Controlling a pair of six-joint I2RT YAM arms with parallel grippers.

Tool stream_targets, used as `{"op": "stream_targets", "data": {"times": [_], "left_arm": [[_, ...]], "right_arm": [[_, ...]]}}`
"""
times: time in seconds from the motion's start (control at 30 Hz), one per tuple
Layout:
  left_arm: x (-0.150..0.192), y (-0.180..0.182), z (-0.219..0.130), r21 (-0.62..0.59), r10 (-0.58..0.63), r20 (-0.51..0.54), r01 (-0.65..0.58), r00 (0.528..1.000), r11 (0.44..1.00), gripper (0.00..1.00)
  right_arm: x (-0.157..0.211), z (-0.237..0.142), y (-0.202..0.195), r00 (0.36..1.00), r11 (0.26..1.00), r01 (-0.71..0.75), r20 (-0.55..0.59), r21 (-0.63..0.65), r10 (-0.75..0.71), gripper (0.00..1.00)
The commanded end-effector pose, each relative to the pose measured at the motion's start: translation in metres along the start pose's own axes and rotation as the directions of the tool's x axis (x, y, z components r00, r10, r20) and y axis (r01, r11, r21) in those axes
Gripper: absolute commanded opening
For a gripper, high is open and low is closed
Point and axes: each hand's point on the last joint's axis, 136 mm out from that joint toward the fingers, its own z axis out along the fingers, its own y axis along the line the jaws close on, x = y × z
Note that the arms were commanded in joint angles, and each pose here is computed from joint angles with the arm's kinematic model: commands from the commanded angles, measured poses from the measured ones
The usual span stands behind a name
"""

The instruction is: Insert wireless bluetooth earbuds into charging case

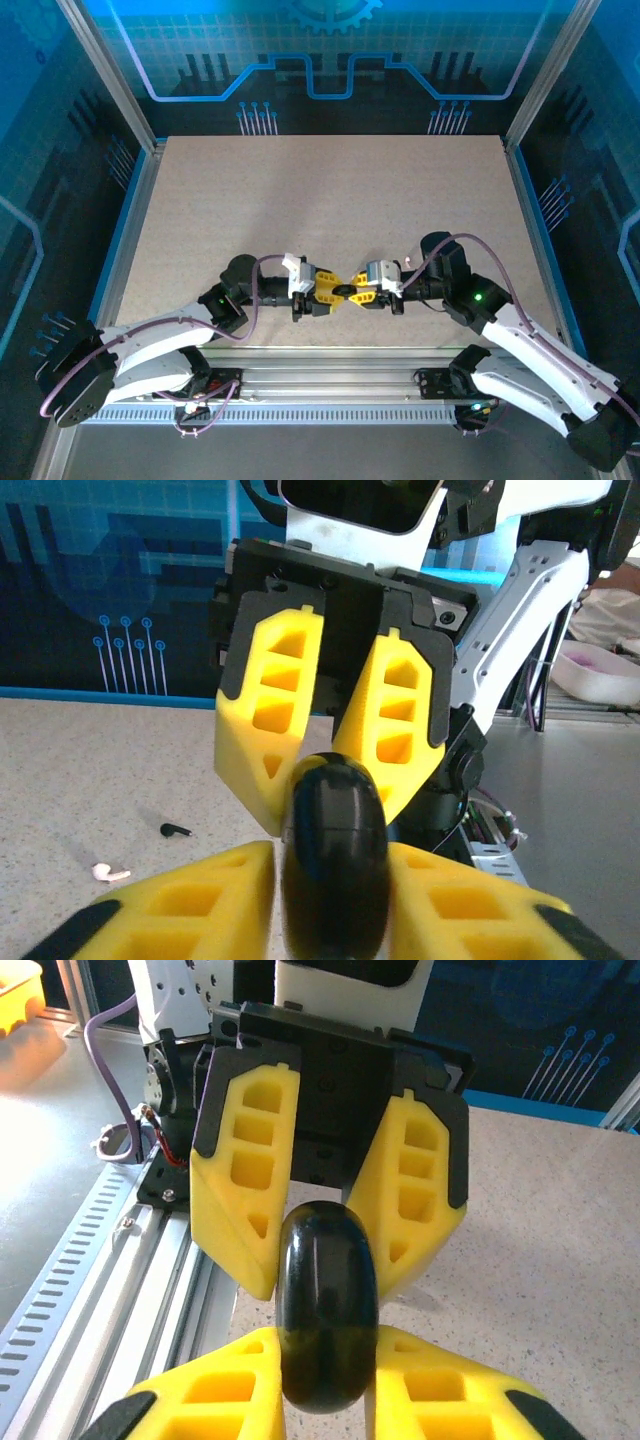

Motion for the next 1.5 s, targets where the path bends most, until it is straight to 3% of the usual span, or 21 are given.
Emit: {"op": "stream_targets", "data": {"times": [0.0, 0.07, 0.17, 0.4, 0.7, 1.0, 1.47], "left_arm": [[-0.011, 0.003, 0.000, -0.022, 0.043, 0.007, -0.042, 0.999, 0.999, 0.39], [-0.006, 0.005, -0.001, -0.034, 0.059, -0.029, -0.060, 0.998, 0.998, 0.51], [0.002, 0.005, -0.005, -0.042, 0.090, -0.112, -0.095, 0.990, 0.995, 0.55], [0.015, 0.000, -0.020, -0.032, 0.159, -0.263, -0.174, 0.951, 0.984, 0.57], [0.027, 0.001, -0.019, -0.021, 0.145, -0.290, -0.158, 0.946, 0.987, 0.55], [0.027, 0.002, -0.017, -0.025, 0.127, -0.293, -0.140, 0.948, 0.990, 0.45], [0.024, 0.001, -0.017, -0.036, 0.110, -0.269, -0.124, 0.957, 0.992, 0.49]], "right_arm": [[-0.011, -0.004, 0.007, 1.000, 0.998, 0.030, 0.000, -0.055, -0.030, 0.18], [-0.005, -0.005, 0.003, 0.998, 0.999, 0.025, -0.057, -0.040, -0.027, 0.16], [0.002, -0.006, -0.002, 0.991, 0.999, 0.013, -0.136, -0.030, -0.017, 0.15], [0.007, -0.003, 0.006, 0.972, 0.992, 0.054, -0.220, -0.112, -0.078, 0.13], [0.006, 0.013, -0.001, 0.965, 0.990, 0.085, -0.239, -0.112, -0.110, 0.13], [0.005, 0.020, -0.003, 0.963, 0.989, 0.096, -0.240, -0.110, -0.120, 0.13], [0.001, 0.025, 0.003, 0.972, 0.986, 0.086, -0.207, -0.143, -0.114, 0.14]]}}
